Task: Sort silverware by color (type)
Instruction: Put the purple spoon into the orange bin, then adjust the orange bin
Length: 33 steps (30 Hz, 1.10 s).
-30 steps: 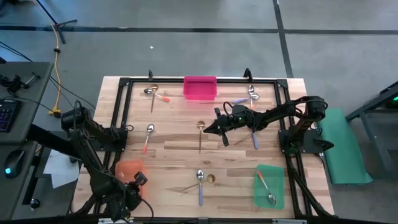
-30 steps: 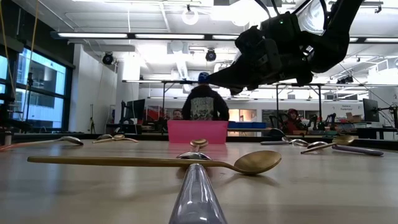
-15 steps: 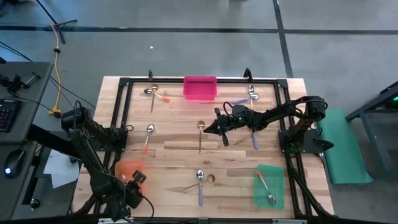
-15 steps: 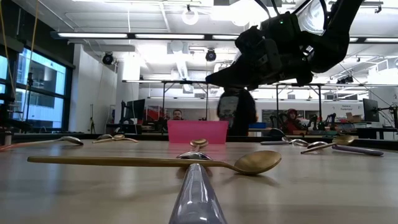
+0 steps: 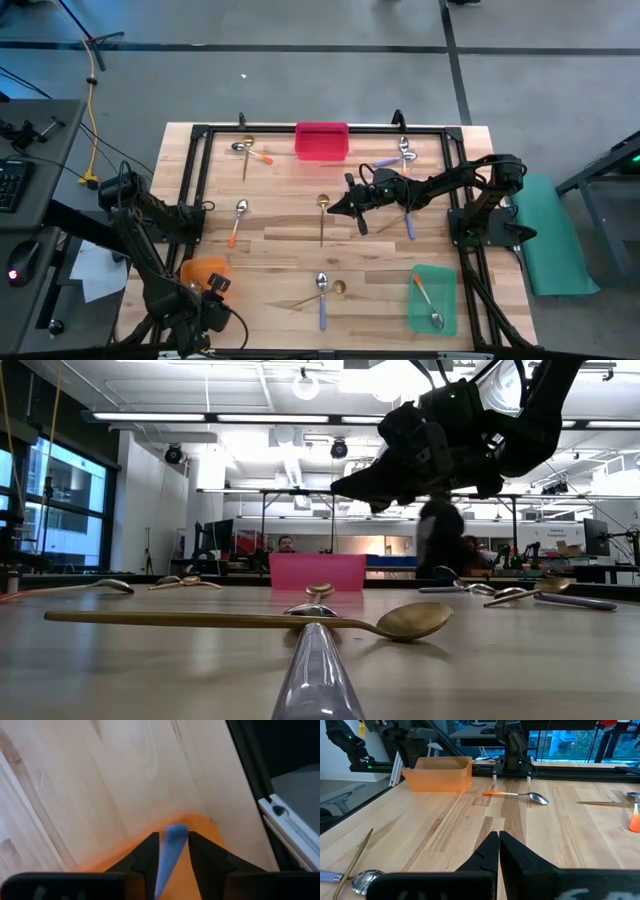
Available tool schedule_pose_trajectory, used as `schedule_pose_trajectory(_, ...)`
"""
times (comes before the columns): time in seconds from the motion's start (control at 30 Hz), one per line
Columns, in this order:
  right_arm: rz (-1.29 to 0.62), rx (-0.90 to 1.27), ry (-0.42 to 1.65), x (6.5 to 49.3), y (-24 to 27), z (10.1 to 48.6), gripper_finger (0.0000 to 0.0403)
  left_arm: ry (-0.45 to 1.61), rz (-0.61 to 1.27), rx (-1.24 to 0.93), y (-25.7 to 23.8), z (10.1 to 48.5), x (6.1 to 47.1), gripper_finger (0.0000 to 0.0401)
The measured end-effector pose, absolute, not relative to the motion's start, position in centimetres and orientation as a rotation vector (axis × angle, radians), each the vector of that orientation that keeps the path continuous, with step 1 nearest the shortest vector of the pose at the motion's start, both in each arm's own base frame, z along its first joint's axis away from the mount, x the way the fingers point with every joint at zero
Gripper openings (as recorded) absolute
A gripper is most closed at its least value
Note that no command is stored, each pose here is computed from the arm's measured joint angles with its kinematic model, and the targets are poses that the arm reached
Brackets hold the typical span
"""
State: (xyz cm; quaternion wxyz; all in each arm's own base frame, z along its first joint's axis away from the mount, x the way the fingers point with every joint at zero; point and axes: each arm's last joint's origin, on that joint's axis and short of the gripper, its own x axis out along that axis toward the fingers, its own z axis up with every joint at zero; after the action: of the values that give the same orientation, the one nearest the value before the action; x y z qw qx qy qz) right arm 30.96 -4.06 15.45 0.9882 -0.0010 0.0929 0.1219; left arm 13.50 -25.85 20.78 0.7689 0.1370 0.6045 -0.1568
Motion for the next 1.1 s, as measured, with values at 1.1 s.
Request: schedule_pose_trajectory(1.1, 0.242, 0.008, 0.191, 31.0, -4.1, 15.4, 0.0, 1.289, -0.053, 0.277, -23.1, 16.7, 12.6, 0.0)
